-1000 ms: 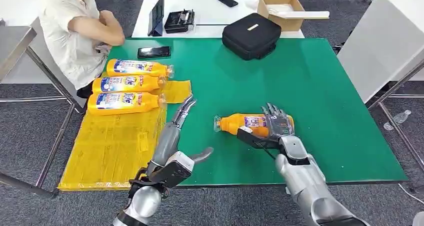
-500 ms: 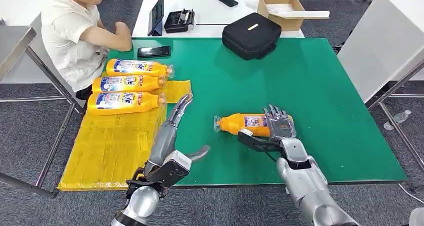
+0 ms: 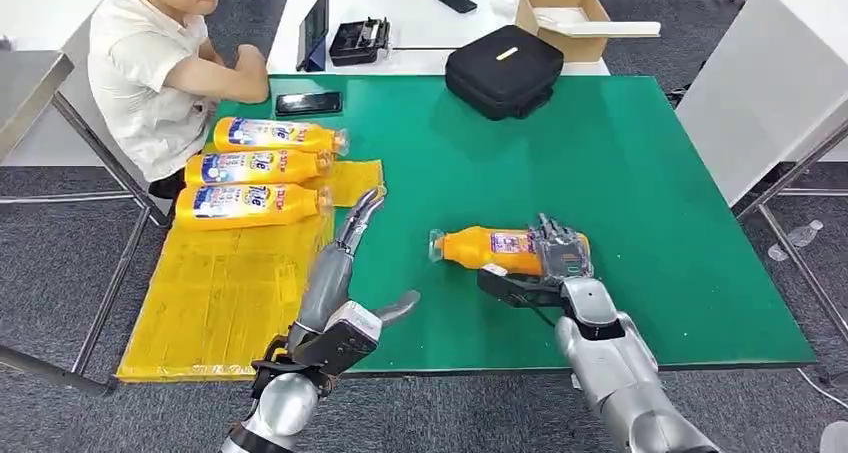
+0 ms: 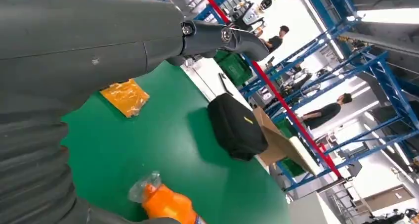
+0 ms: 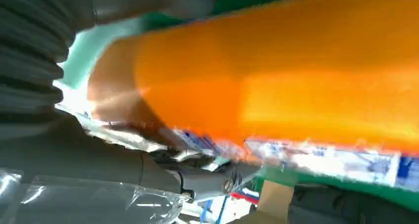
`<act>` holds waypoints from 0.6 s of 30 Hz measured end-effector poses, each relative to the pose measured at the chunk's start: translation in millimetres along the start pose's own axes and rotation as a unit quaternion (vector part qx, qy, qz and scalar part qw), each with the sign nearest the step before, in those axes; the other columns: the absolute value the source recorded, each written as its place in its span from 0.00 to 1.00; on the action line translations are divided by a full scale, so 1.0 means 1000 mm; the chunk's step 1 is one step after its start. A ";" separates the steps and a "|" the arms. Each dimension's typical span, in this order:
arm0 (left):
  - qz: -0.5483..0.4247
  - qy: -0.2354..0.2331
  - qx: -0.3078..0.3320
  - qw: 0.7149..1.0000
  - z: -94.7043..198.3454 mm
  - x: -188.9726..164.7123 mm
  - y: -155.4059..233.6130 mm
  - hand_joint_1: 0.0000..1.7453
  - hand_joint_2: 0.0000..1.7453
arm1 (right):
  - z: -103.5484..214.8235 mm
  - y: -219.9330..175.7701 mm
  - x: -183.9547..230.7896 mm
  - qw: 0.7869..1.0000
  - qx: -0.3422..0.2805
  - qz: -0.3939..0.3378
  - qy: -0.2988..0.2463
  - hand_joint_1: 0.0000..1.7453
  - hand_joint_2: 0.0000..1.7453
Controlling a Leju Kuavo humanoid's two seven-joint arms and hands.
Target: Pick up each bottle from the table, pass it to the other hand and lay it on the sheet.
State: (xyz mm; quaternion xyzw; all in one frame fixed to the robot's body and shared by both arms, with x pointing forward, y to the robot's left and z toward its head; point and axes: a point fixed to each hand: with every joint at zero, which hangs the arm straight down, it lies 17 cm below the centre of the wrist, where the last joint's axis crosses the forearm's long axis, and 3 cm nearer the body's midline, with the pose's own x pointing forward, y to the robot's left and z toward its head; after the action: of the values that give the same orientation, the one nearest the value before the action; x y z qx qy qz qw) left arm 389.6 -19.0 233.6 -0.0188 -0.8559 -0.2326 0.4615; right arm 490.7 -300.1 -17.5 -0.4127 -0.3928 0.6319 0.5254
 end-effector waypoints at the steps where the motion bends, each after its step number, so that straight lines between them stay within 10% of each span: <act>1: 0.000 0.000 0.000 1.000 0.000 0.000 0.000 0.00 1.00 | -0.001 0.000 -0.001 1.000 0.001 -0.004 -0.002 1.00 1.00; 18: 0.012 -0.002 -0.009 1.000 -0.001 0.002 -0.008 0.00 1.00 | 0.005 0.035 -0.076 0.991 0.002 -0.128 0.045 1.00 1.00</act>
State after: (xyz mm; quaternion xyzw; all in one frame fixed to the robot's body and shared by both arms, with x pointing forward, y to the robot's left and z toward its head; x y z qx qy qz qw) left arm 387.2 -26.7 232.4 -0.0339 -0.8546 -0.2344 0.4622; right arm 482.5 -380.2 -40.0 -0.3862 -0.4173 0.5405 0.6201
